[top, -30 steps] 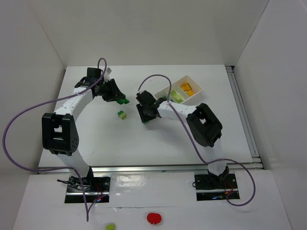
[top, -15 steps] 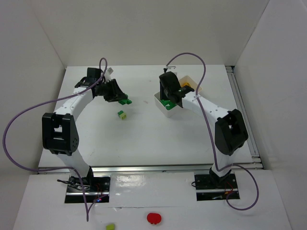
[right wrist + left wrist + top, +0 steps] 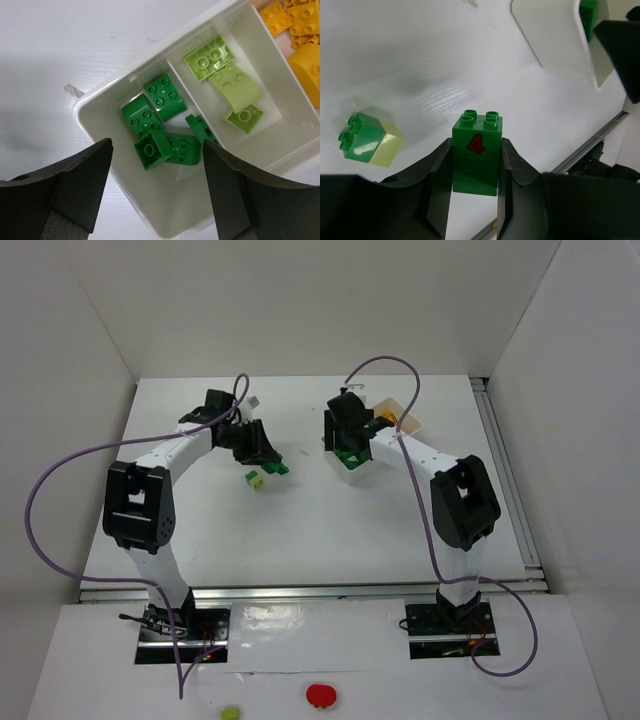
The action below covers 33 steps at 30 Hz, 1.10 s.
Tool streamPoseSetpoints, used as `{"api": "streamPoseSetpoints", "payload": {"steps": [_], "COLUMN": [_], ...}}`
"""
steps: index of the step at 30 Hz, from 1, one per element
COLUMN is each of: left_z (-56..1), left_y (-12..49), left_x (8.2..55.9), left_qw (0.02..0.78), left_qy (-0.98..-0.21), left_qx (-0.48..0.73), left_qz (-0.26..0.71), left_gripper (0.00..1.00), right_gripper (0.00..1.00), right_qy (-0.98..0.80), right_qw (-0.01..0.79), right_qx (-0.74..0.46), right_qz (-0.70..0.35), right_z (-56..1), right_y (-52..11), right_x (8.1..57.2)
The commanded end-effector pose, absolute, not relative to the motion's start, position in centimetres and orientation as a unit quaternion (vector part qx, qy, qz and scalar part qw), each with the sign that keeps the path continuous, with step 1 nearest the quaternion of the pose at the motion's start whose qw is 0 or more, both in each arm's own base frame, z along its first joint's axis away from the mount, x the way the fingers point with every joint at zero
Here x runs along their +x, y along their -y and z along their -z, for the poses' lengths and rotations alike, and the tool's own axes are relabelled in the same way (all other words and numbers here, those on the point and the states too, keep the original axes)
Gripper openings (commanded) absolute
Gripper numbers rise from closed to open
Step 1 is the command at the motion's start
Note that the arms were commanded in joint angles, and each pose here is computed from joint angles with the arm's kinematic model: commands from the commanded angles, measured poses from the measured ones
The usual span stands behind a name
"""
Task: Sort the legos into containers by color
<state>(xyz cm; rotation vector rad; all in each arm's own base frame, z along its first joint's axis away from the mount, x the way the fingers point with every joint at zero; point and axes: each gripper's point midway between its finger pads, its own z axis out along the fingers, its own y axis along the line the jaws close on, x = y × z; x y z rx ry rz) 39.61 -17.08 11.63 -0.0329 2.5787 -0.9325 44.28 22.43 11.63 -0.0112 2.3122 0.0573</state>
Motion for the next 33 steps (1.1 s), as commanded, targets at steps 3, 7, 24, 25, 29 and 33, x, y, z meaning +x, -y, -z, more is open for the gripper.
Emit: {"api": "streamPoseSetpoints", "payload": {"steps": [3, 7, 24, 25, 29, 33], "left_z": [-10.7, -10.3, -12.3, -11.8, -11.3, -10.4], "left_y": [18.1, 19.2, 15.8, 16.6, 18.6, 20.4], "left_x": [39.3, 39.0, 39.2, 38.9, 38.6, 38.3], "left_qw": [0.192, 0.178, 0.219, 0.213, 0.216, 0.212], "left_qy": [-0.927, -0.926, -0.955, -0.958, -0.96, -0.955], "left_qx": [0.016, 0.042, -0.01, -0.026, -0.104, -0.16], "left_qz": [0.32, 0.331, 0.202, 0.192, 0.147, 0.133], "left_gripper": [0.0, 0.53, 0.71, 0.71, 0.86, 0.87], "right_gripper": [0.79, 0.77, 0.77, 0.77, 0.77, 0.77], "right_qy": [-0.881, -0.875, -0.876, -0.879, -0.882, -0.882], "right_qw": [0.47, 0.482, 0.477, 0.473, 0.467, 0.467], "right_qx": [0.028, 0.028, -0.003, -0.005, -0.008, -0.008], "right_qz": [-0.04, -0.046, -0.062, -0.059, -0.06, -0.06], "right_z": [-18.1, -19.4, -19.6, -19.1, -18.8, -18.8], "right_y": [-21.4, -21.0, -22.5, -22.6, -22.7, -22.7], "right_x": [44.6, 44.0, 42.2, 42.3, 42.3, 42.3]}}
